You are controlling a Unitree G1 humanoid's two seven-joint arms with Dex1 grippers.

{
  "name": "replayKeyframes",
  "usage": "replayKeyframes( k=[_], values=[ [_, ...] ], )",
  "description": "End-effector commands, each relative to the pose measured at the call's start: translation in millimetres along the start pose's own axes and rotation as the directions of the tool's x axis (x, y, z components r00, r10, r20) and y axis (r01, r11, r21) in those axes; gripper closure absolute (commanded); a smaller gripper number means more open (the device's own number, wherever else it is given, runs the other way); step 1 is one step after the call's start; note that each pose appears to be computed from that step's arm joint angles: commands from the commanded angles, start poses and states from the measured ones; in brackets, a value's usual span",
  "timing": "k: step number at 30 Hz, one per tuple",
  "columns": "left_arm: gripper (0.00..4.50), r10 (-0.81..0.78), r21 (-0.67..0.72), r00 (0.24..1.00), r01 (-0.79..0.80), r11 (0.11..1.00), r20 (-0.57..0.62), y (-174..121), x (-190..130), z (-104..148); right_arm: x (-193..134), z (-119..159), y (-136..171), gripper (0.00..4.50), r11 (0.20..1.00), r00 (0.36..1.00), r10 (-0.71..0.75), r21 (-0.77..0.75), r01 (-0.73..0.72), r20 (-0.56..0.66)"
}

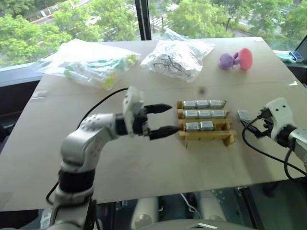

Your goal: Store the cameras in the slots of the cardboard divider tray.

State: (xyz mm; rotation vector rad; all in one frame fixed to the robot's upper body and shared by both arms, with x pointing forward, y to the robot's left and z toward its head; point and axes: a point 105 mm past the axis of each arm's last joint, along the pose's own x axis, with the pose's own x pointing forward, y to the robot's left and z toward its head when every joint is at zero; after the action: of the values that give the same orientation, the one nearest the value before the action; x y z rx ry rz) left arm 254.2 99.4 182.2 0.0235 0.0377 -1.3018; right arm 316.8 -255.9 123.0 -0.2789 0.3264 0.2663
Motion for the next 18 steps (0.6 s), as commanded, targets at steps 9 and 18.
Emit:
replayKeyframes(
  k=[9, 18],
  values=[
    [0.02, 0.063, 0.062, 0.997, -0.066, 0.996, 0.041, -17.4, -25.9, -1.7, 32.3, -11.8, -17.5, 0.00, 0.983, 0.991, -0.137, 0.124, 0.137, -0.010],
    [0.00, 0.084, 0.060, 0.995, -0.088, 0.994, 0.061, -13.8, -24.6, 0.5, 32.7, -2.4, -5.9, 2.67, 0.992, 0.995, -0.084, 0.098, 0.079, 0.047]
  ],
)
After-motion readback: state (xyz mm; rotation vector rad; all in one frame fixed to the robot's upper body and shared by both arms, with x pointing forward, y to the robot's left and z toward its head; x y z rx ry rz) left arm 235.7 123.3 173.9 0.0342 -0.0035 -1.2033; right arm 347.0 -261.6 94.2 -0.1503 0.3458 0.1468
